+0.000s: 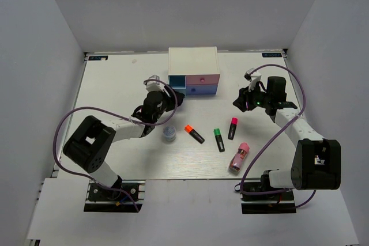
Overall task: Sort the stationery into containers
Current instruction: Open the drawer, then grab a piece of stationery with the right arm
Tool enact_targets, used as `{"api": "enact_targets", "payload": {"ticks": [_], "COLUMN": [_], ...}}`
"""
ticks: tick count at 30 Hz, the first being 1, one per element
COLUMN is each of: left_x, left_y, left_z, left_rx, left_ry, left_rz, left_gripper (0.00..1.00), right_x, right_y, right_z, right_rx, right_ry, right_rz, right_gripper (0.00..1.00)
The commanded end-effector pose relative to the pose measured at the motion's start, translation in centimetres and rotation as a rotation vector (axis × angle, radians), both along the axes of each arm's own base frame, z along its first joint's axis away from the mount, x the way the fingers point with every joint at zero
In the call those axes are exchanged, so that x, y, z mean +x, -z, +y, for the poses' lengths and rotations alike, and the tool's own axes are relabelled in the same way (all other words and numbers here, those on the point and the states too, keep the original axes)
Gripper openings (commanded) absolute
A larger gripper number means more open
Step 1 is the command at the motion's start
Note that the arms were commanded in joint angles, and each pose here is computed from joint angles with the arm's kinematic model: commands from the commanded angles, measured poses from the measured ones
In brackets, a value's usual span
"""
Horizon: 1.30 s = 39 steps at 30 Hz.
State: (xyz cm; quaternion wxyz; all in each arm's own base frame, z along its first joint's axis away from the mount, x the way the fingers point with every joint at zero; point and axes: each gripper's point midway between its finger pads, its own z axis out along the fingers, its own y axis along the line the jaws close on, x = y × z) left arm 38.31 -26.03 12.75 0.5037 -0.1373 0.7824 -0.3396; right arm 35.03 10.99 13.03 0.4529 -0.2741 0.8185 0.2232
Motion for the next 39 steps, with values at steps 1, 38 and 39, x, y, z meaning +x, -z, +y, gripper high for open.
{"api": "enact_targets", "payload": {"ticks": [1,38,39], "left_x": [-1.8,-14.4,-14.5], "left_y": [-0.8,-1.8,-1.8], "left_z": [-0.3,12.0,12.1], "left_rx": [0.01,0.111,0.111], "left_ry": [0.05,-0.127,-0.127], "left_rz": [0.014,0.145,0.145], "left_gripper": [0.76,0.86,0.86], "right_x": [-0.3,-8.3,-8.4], "right_y": [-0.5,7.6,7.7], "right_z": [0.6,19.4,19.6], "right_rx": [-0.001,-0.324,-0.329], "right_ry": [-0.053,-0.373,-0.372], "right_rz": [-0.032,0.122,0.119], "right_gripper": [0.54,0.62,0.62]}}
